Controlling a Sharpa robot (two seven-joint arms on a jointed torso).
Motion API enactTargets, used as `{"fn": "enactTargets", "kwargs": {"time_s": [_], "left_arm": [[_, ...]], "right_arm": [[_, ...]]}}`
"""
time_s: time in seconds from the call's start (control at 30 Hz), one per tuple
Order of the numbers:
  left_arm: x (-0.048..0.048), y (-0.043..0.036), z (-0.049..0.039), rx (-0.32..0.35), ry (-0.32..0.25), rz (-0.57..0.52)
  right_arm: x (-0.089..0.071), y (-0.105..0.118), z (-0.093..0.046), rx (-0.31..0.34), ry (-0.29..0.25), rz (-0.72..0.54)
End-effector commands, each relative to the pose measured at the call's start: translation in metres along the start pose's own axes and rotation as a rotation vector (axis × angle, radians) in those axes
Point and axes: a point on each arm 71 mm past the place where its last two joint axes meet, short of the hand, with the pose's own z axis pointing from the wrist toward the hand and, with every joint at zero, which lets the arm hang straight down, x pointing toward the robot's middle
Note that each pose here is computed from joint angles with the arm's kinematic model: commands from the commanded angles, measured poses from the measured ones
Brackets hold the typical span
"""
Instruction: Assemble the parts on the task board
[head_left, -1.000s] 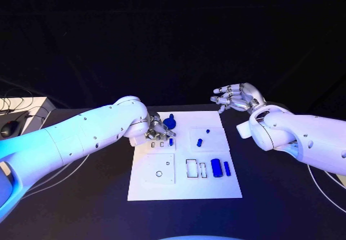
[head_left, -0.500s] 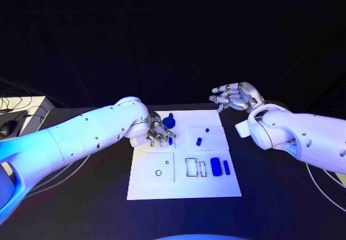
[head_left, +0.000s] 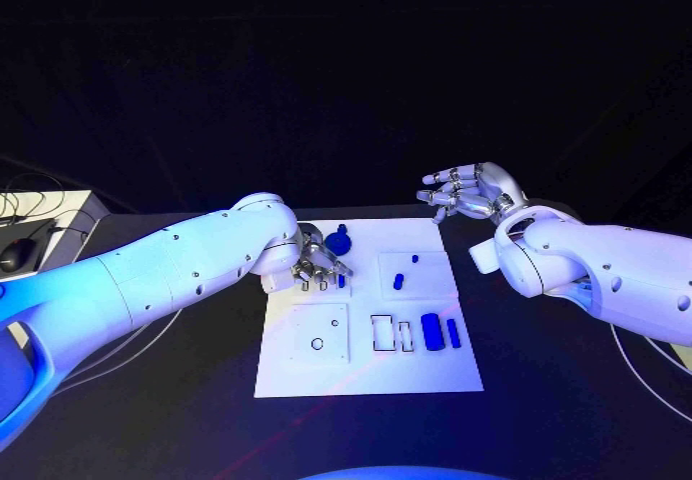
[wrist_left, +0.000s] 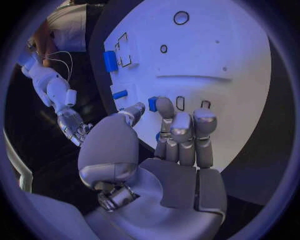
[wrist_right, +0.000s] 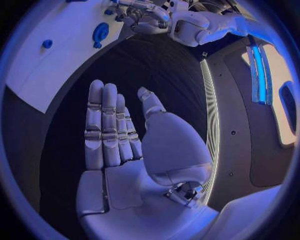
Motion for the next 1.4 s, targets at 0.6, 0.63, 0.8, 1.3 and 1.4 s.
{"fn": "enactTargets", "kwargs": {"time_s": [0.6, 0.63, 0.8, 1.3, 1.4], "left_arm": [[0.0049, -0.0003, 0.0035, 0.015, 0.036, 0.001], [0.0049, -0.0002, 0.0035, 0.015, 0.036, 0.001], [0.0046, 0.0008, 0.0034, 0.016, 0.037, 0.000], [0.0057, -0.0003, 0.0023, 0.049, 0.054, -0.034], [0.0050, 0.0009, 0.0020, 0.051, 0.051, -0.046]], "right_arm": [[0.0028, 0.0012, 0.0009, -0.006, 0.022, -0.007], [0.0029, 0.0012, 0.0010, -0.005, 0.022, -0.008], [0.0034, 0.0011, 0.0013, -0.004, 0.025, -0.009], [0.0042, 0.0008, 0.0016, -0.002, 0.035, -0.016], [0.0046, 0.0007, 0.0019, -0.002, 0.037, -0.017]]}}
